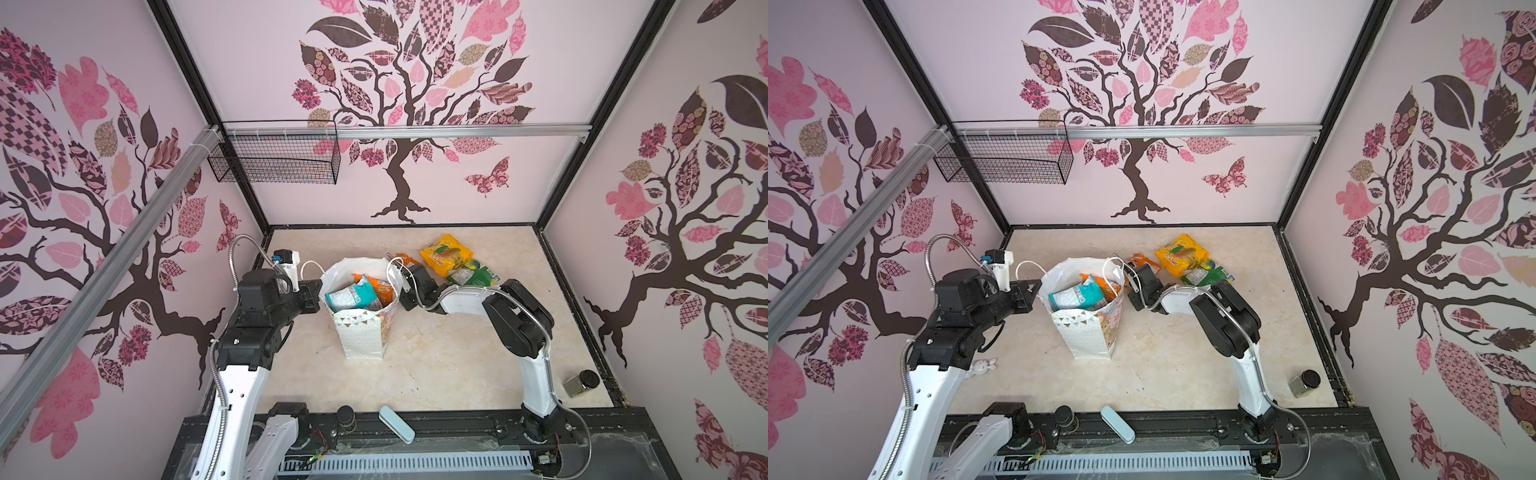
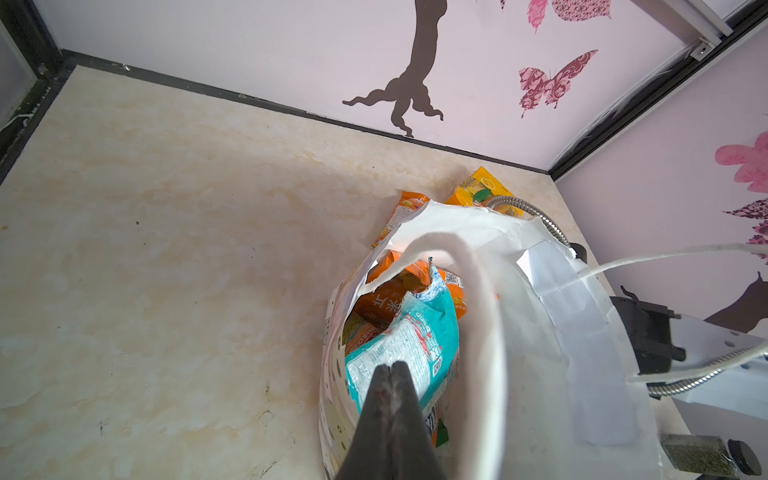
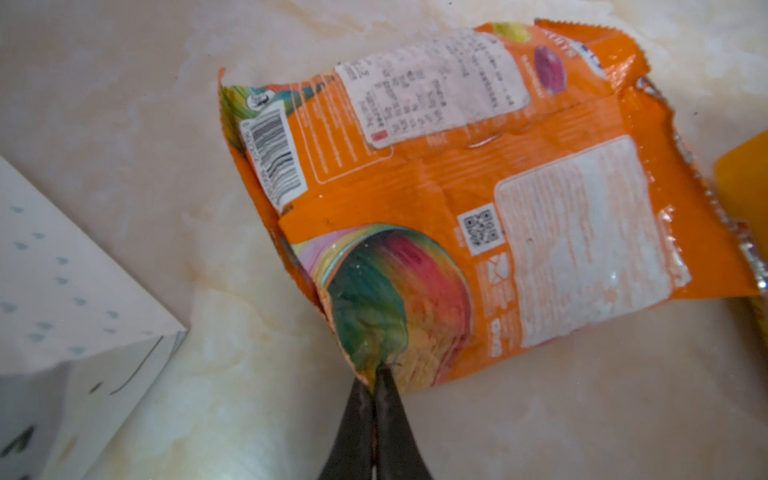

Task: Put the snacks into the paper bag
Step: 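Close the right gripper on the orange packet edge and lift it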

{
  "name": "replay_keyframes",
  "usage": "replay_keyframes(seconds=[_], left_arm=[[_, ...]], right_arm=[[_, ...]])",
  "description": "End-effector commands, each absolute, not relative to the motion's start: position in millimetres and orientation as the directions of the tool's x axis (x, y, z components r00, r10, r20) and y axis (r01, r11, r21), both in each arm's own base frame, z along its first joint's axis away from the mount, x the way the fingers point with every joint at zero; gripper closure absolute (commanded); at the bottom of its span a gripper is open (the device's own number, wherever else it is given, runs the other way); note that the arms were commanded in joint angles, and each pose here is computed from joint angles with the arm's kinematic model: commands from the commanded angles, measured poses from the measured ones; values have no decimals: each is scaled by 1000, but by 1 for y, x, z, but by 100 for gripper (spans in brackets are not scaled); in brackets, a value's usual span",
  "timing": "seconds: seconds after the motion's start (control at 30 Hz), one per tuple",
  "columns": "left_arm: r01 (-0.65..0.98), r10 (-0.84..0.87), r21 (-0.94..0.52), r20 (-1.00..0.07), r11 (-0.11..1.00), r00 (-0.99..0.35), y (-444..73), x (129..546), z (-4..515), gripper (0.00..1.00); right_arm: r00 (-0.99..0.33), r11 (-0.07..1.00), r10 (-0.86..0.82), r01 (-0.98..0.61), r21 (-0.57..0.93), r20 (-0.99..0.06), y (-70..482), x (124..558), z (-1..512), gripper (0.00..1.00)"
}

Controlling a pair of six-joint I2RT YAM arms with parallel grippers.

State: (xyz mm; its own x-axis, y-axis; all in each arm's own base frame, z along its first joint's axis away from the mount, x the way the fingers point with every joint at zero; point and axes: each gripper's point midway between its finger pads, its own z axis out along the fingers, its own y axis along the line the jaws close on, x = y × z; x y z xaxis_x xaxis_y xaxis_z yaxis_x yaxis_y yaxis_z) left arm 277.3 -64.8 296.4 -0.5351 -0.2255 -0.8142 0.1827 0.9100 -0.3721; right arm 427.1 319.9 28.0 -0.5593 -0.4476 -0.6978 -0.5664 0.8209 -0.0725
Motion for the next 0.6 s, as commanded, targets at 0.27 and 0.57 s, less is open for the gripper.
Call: replay_keyframes(seconds=[0.27,0.57], left_arm=[[187,-220,-361,-825,914,-520,-63,277,294,98],[186,-221,-360,-827,914,-516,-63,277,295,98]], right_arm=[[-643,859,-299,-503,95,-705,303,416,52,100],[-655,836,-194,-500,226,-730,294,392,101,100]])
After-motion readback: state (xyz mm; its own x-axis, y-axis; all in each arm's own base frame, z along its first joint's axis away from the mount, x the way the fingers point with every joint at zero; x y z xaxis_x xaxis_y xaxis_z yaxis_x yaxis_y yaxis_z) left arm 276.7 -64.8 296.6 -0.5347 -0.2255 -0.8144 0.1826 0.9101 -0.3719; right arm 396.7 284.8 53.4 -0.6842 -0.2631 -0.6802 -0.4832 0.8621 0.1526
